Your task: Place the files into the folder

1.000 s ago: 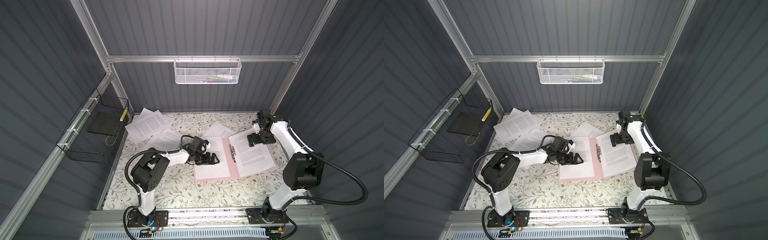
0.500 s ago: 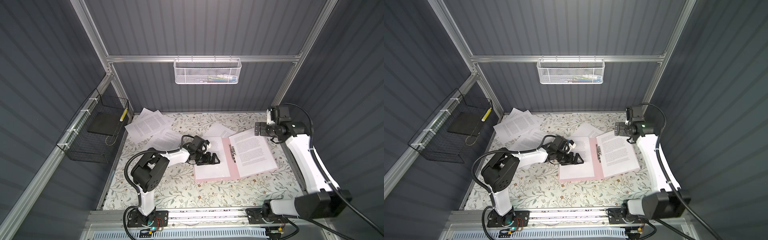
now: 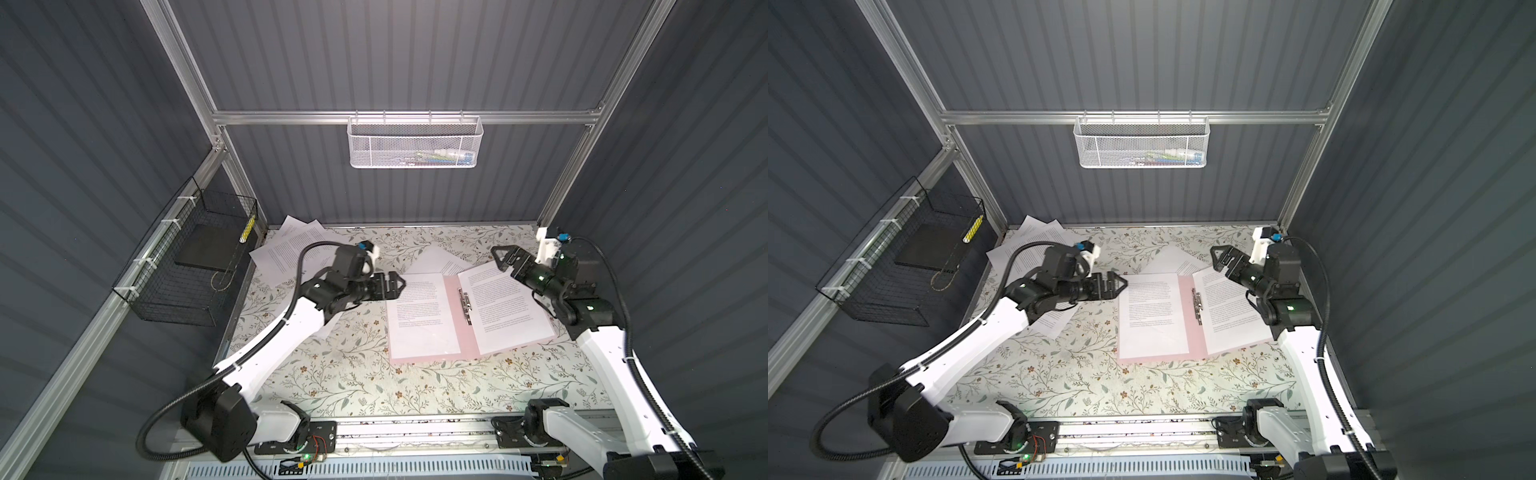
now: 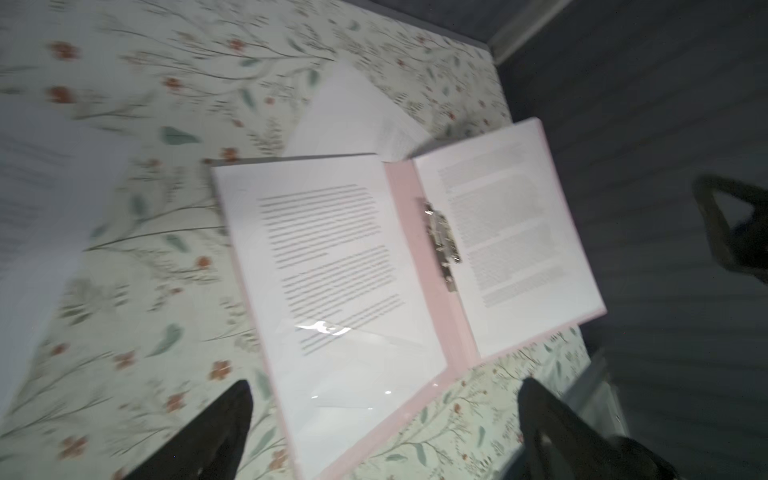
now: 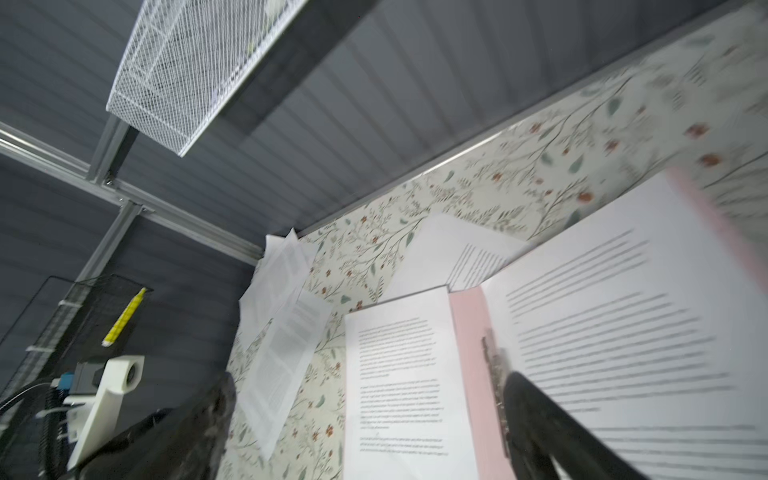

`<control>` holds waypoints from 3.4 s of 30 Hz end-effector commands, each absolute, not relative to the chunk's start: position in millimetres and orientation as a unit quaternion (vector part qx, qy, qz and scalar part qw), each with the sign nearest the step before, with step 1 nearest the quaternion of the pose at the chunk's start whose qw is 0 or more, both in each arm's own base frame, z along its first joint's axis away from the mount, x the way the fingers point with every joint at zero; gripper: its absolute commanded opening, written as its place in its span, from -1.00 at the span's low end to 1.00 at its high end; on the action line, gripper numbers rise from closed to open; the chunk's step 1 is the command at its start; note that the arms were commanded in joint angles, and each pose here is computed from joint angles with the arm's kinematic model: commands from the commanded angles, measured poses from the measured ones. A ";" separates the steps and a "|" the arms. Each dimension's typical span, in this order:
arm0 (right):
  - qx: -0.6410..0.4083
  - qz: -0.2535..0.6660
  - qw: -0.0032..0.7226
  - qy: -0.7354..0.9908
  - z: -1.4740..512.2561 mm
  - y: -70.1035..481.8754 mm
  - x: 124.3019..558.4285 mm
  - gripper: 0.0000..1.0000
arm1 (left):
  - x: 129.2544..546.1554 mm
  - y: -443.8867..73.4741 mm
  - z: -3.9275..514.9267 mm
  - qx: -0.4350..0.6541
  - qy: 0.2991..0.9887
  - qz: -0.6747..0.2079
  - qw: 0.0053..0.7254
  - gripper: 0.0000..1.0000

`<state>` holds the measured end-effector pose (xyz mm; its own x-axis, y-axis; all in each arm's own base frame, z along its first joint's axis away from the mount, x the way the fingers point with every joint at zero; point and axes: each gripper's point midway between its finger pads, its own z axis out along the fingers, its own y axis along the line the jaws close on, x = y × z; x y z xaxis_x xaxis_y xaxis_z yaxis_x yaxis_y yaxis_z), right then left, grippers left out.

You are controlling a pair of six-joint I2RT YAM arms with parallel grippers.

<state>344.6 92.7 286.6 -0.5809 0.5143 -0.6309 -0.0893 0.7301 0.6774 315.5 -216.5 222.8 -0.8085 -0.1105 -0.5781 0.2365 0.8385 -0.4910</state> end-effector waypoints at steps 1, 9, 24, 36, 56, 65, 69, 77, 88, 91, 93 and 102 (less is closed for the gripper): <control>0.095 0.403 0.365 0.834 270.6 145.2 351.9 0.98 | 304.1 -145.7 163.1 -0.032 0.955 -0.165 0.245 0.99; -0.003 0.404 0.297 0.865 206.5 261.3 374.0 0.98 | 350.5 -78.6 122.1 -0.160 0.952 -0.135 0.223 1.00; -0.105 0.436 0.186 0.875 144.7 416.6 370.0 0.97 | 371.1 -28.7 57.5 -0.229 0.951 -0.119 0.167 0.99; -0.131 0.407 0.172 0.888 121.5 427.8 376.7 0.98 | 324.2 -40.8 29.0 -0.238 0.952 -0.149 0.122 0.99; -0.181 0.322 0.149 0.917 57.7 449.1 418.3 0.98 | 249.9 -75.6 29.1 -0.251 0.944 -0.198 0.080 0.99; -0.149 0.308 0.150 0.928 36.6 454.7 442.8 0.95 | 249.7 -74.2 29.4 -0.252 0.945 -0.194 0.080 0.99; -0.143 0.323 0.161 0.921 42.5 459.8 448.8 0.95 | 264.7 -76.5 64.3 -0.242 0.939 -0.212 0.122 0.99; -0.115 0.345 0.158 0.918 40.7 462.6 459.1 0.93 | 312.1 -85.8 84.7 -0.237 0.931 -0.236 0.146 0.99; -0.089 0.353 0.146 0.920 28.2 471.2 460.6 0.86 | 297.8 -93.8 52.8 -0.237 0.938 -0.225 0.115 1.00; -0.084 0.352 0.145 0.921 26.3 471.0 462.2 0.86 | 279.8 -85.0 38.8 -0.243 0.945 -0.197 0.095 0.99; -0.083 0.352 0.145 0.921 25.7 471.2 463.9 0.86 | 269.8 -80.2 30.1 -0.248 0.947 -0.187 0.084 0.99; -0.071 0.343 0.157 0.923 25.2 466.6 472.7 0.85 | 253.6 -68.9 21.6 -0.254 0.949 -0.172 0.070 0.99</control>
<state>473.9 475.7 48.9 -0.9239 -0.0319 -0.3814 -0.2882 0.7136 0.6385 284.9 -80.1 40.0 -0.8521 -0.5100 -0.1172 -0.4133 0.7933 -0.4470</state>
